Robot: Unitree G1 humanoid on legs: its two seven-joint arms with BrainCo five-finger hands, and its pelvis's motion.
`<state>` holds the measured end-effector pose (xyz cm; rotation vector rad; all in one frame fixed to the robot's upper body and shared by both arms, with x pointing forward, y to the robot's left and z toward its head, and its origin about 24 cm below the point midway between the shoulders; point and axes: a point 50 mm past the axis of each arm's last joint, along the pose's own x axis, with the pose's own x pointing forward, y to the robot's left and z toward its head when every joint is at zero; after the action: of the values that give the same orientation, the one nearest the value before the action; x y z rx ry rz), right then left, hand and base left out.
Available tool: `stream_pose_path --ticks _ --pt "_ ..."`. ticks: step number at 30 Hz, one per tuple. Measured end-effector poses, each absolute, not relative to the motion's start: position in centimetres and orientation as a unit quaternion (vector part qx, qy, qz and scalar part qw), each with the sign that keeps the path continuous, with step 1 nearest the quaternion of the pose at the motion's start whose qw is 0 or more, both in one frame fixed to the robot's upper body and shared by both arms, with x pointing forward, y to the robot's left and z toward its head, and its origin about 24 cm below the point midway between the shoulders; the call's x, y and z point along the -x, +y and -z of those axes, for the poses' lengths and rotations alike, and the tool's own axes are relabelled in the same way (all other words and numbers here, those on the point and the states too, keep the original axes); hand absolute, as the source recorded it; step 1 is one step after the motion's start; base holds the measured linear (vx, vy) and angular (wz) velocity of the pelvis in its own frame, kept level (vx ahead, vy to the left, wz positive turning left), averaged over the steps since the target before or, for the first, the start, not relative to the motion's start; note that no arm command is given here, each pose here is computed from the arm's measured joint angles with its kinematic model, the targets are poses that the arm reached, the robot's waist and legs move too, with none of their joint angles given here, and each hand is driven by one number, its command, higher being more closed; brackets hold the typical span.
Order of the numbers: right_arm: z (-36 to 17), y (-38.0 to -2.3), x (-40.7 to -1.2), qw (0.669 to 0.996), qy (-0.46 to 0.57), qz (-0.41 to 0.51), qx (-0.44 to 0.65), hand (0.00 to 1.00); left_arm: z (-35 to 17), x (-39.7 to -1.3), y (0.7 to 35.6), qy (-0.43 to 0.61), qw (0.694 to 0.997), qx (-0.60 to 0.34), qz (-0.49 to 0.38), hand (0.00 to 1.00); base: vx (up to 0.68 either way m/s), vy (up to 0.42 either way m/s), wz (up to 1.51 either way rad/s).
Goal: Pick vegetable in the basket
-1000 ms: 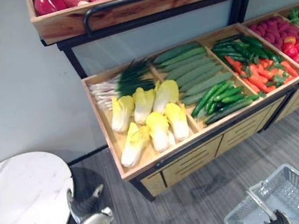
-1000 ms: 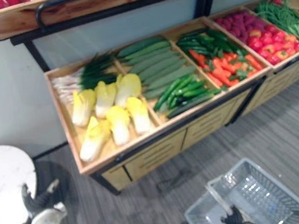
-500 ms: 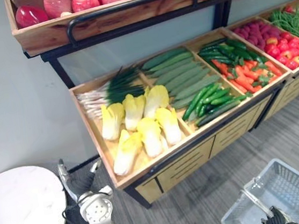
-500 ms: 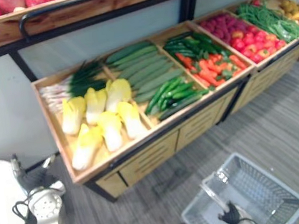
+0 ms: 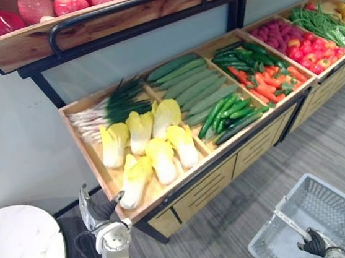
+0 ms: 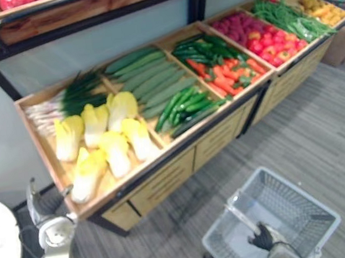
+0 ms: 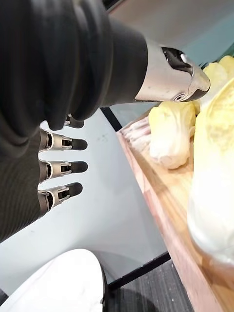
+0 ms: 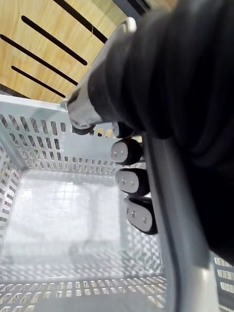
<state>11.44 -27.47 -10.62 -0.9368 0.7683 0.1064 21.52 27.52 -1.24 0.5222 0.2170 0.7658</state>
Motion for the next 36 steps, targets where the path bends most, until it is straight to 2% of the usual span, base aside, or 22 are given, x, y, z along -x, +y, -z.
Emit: stream_pose_path --ticks 4,36 --pt "10.2 -27.3 -12.1 0.823 0.343 -0.057 0.450 1.00 1.4 -21.6 27.5 0.108 0.886 -0.273 -0.359 0.00 -0.01 -0.001 -0.05" --pt "9.1 -27.3 -14.5 0.826 0.301 -0.061 0.472 1.00 1.1 -24.0 27.3 0.112 0.885 -0.259 -0.370 0.00 0.00 -0.005 -0.05"
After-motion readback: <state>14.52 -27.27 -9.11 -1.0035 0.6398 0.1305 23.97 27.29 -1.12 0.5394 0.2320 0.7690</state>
